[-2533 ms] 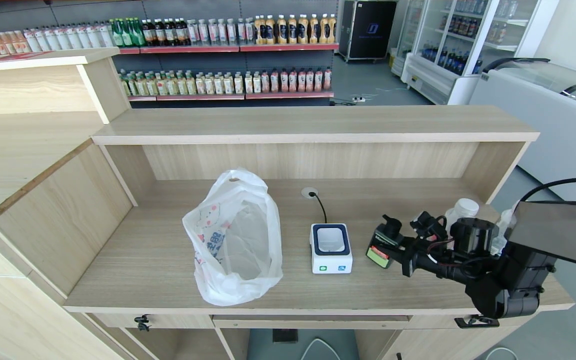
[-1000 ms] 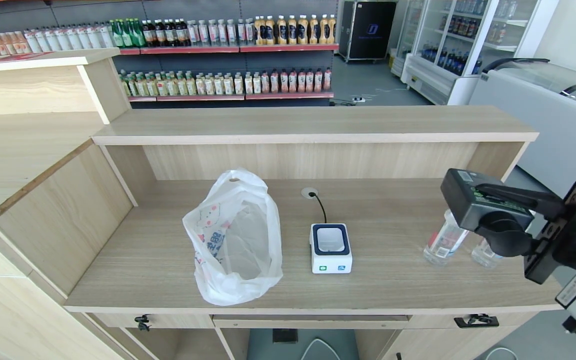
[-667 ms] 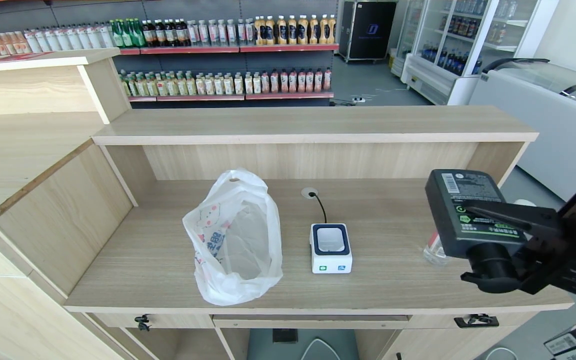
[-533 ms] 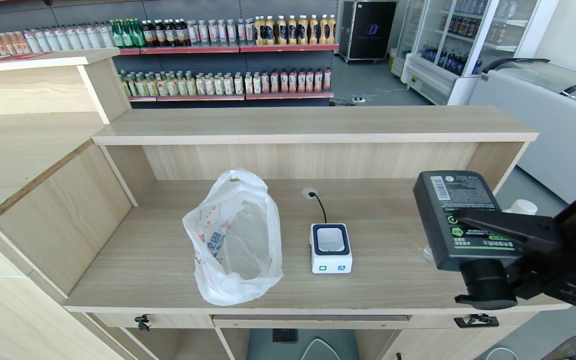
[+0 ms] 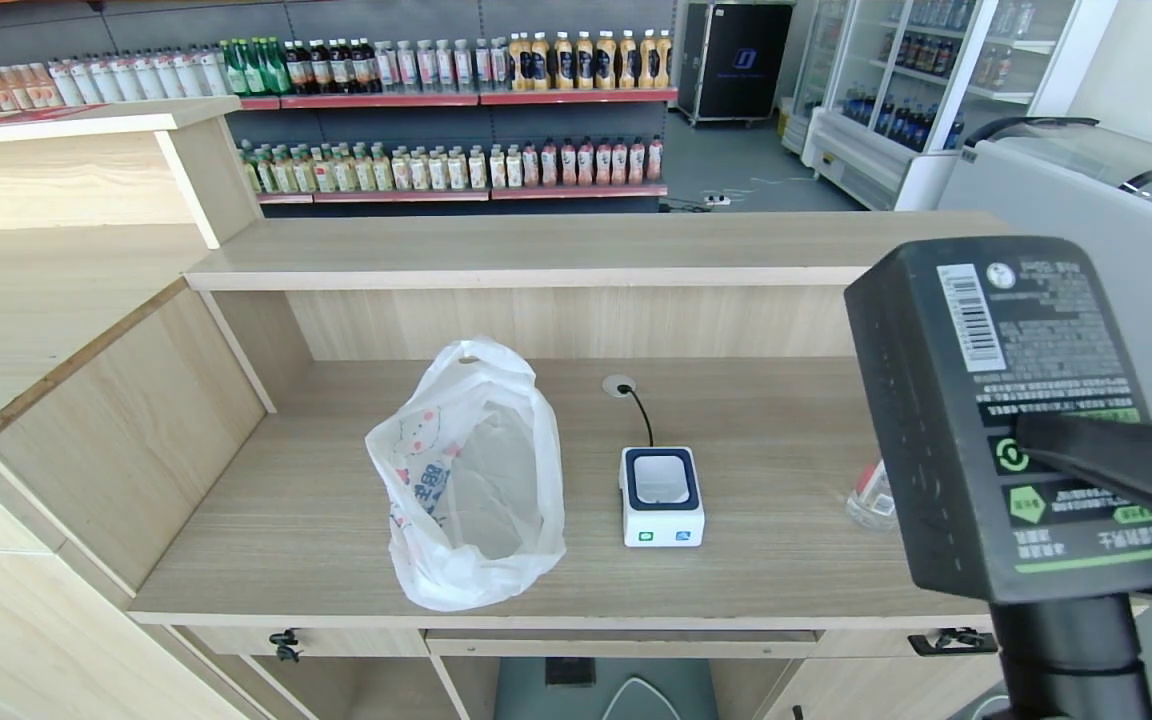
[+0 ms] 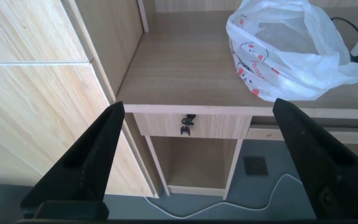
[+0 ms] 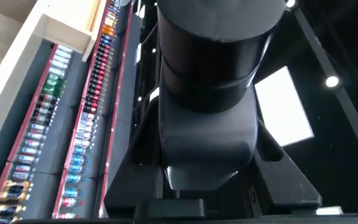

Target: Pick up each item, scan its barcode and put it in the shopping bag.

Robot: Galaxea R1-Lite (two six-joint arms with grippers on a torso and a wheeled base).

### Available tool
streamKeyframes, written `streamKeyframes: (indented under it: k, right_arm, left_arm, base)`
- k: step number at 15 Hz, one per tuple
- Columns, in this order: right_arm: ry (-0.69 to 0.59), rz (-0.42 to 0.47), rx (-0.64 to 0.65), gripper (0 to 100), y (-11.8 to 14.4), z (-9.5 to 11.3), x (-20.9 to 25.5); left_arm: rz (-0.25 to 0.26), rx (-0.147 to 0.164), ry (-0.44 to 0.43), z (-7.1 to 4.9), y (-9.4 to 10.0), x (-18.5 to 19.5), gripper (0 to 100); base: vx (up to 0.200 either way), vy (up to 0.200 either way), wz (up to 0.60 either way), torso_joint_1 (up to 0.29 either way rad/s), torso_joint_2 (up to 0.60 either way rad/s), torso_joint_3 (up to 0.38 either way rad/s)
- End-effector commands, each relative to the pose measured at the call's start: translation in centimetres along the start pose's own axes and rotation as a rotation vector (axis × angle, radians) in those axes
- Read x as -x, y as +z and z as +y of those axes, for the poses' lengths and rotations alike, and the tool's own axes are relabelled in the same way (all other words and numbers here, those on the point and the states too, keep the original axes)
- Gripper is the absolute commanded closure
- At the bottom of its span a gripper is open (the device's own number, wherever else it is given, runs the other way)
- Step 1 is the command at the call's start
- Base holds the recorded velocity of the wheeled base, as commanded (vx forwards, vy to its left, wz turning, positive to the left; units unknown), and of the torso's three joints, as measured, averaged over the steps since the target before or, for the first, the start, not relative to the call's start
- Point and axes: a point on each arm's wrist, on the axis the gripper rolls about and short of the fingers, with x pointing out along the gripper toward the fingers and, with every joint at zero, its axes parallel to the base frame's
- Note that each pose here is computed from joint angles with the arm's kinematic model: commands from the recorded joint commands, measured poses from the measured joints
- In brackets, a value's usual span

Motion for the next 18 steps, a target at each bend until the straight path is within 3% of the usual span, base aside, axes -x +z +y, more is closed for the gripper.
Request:
streamKeyframes:
  k: [1,12,18]
  right_arm:
    - [-0.035,-0.029,0.01,100,0.6,-0.5,-0.2]
    - [-0.066,-0.108,0.025,100,2.5,-1.7,0.6]
    - [-0.079,-0.099,-0.02,100,2.3,-2.2,0.8]
  left_arm:
    - [0.0,0.0,0.001,0.0,0.0,0.0,0]
    - [0.0,0.0,0.001,0.0,0.0,0.0,0]
    - [0.0,0.0,0.001,0.0,0.0,0.0,0]
  base:
    - [0.0,0.0,0.0,0.0,0.0,0.0]
    - [0.0,0.0,0.0,0.0,0.0,0.0]
    - [0.0,0.0,0.0,0.0,0.0,0.0]
